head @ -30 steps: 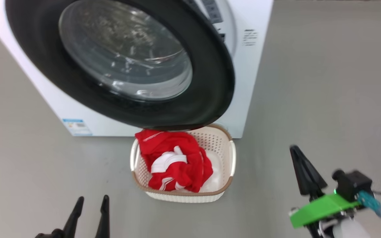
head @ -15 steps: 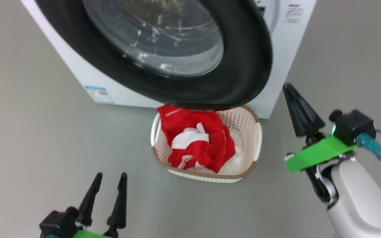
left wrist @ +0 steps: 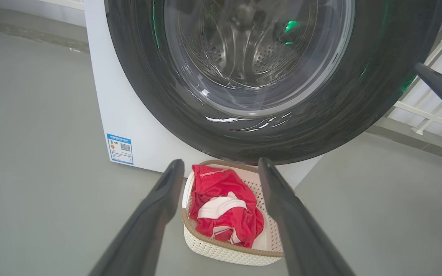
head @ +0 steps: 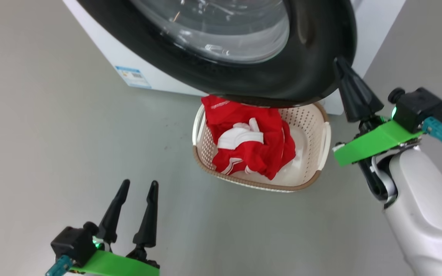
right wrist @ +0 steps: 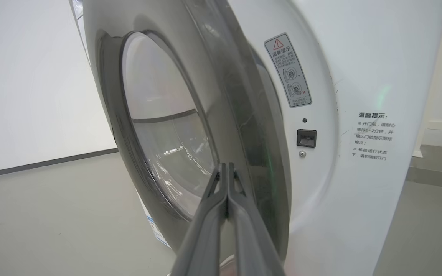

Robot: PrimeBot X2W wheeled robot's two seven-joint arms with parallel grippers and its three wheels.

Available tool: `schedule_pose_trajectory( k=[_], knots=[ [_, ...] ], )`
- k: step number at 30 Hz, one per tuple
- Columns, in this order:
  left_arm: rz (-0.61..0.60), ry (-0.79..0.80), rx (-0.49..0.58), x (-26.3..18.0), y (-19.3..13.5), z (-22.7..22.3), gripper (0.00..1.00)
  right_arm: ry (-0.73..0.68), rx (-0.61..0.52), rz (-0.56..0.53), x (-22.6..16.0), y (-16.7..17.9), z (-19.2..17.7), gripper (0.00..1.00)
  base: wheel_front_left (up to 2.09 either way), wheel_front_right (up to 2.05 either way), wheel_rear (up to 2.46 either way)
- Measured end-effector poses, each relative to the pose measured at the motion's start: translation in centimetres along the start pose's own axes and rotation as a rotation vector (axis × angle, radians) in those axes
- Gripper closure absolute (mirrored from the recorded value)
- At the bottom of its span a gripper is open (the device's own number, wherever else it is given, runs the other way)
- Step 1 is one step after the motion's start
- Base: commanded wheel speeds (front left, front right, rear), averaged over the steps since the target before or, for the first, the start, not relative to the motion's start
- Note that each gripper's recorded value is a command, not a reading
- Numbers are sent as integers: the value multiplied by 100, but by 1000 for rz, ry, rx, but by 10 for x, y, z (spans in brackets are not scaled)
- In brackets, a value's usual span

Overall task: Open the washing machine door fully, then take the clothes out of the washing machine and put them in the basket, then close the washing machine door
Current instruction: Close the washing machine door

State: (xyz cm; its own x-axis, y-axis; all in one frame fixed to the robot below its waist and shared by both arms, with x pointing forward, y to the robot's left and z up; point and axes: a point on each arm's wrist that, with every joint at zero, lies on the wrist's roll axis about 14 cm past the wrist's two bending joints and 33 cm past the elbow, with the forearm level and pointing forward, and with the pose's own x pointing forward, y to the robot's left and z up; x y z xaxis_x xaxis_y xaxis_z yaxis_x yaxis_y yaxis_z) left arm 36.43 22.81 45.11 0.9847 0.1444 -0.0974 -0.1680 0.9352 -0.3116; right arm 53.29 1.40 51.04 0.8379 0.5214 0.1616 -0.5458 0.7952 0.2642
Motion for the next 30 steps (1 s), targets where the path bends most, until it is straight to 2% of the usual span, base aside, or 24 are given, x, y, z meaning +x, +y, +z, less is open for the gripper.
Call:
schedule_pose_trajectory(
  k=[23,30],
  knots=[
    [6,28,-14,31,1,-11,0,-112,37,-49,70,-50,4,100,0,0,0],
    [22,41,-16,31,5,-15,0,-130,56,-47,85,-54,2,100,0,0,0]
  ],
)
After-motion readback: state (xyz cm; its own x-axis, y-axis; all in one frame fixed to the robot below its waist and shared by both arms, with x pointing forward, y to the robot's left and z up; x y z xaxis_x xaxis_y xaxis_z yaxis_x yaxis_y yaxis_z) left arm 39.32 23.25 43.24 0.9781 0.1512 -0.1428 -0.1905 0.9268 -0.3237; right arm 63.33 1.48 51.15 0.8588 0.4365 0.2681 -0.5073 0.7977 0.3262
